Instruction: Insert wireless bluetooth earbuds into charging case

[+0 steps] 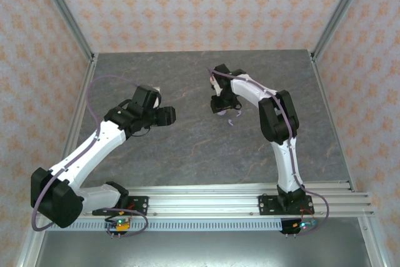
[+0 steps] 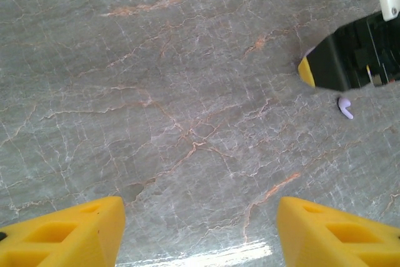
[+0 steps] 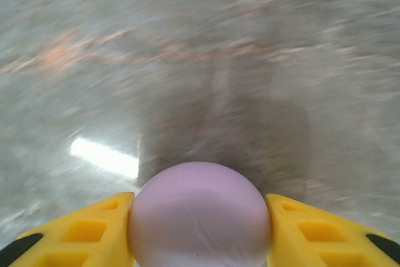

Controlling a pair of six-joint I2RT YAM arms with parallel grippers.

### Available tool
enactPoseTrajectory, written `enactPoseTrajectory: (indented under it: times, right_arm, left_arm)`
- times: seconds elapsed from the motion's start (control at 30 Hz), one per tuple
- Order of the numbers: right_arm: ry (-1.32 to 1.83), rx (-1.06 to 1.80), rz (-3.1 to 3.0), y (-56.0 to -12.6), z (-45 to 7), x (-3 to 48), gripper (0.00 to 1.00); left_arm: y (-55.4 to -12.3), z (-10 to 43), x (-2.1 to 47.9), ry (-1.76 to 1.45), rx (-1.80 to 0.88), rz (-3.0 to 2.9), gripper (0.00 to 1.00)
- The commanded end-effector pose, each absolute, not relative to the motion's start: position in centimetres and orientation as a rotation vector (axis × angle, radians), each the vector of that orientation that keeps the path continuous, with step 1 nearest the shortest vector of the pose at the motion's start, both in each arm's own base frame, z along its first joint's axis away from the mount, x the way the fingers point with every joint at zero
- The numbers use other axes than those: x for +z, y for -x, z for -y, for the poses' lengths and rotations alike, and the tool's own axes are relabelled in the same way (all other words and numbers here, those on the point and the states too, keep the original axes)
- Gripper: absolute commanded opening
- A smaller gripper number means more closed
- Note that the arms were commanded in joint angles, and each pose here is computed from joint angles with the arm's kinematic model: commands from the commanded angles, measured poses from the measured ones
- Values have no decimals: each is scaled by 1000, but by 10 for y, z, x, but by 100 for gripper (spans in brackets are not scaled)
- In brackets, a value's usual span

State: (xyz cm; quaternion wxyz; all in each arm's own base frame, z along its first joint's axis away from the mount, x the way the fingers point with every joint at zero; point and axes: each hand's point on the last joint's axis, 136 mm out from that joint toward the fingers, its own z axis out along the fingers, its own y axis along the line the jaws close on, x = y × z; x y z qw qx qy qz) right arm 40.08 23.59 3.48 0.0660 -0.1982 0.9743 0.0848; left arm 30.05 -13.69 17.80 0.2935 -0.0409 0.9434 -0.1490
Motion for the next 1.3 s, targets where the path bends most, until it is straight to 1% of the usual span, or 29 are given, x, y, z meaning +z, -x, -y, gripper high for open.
enactPoseTrajectory:
  times: [0.0, 0.3, 0.47, 0.57, 0.7, 0.8, 1.03, 1.17, 1.27]
  right_arm:
    - [797, 364, -2858, -382, -257, 58, 47]
    - [1073, 387, -2791, -341, -280, 51, 50]
    - [1113, 375, -2783, -335, -282, 44, 51]
    - [1138, 321, -2779, -333, -279, 38, 52]
    - [1157, 261, -2790, -333, -274, 31, 55]
    - [1152, 227, -2783, -335, -271, 31, 61]
    - [1055, 212, -2705, -345, -270, 59, 67]
    - [882, 288, -2657, -350, -268, 90, 67]
    - [699, 363, -2651, -351, -259, 109, 67]
  left_arm:
    - [-298, 132, 180, 136, -381, -2498, 66]
    - [-298, 134, 172, 146, -395, -2509, 66]
    - [-298, 136, 170, 148, -401, -2515, 66]
    - [-298, 137, 168, 152, -407, -2518, 66]
    - [-297, 136, 166, 153, -404, -2522, 66]
    - [-296, 137, 166, 150, -417, -2518, 66]
    - [-299, 135, 170, 157, -419, -2465, 66]
    - [-304, 128, 167, 194, -382, -2459, 66]
    - [-313, 139, 163, 187, -452, -2462, 67]
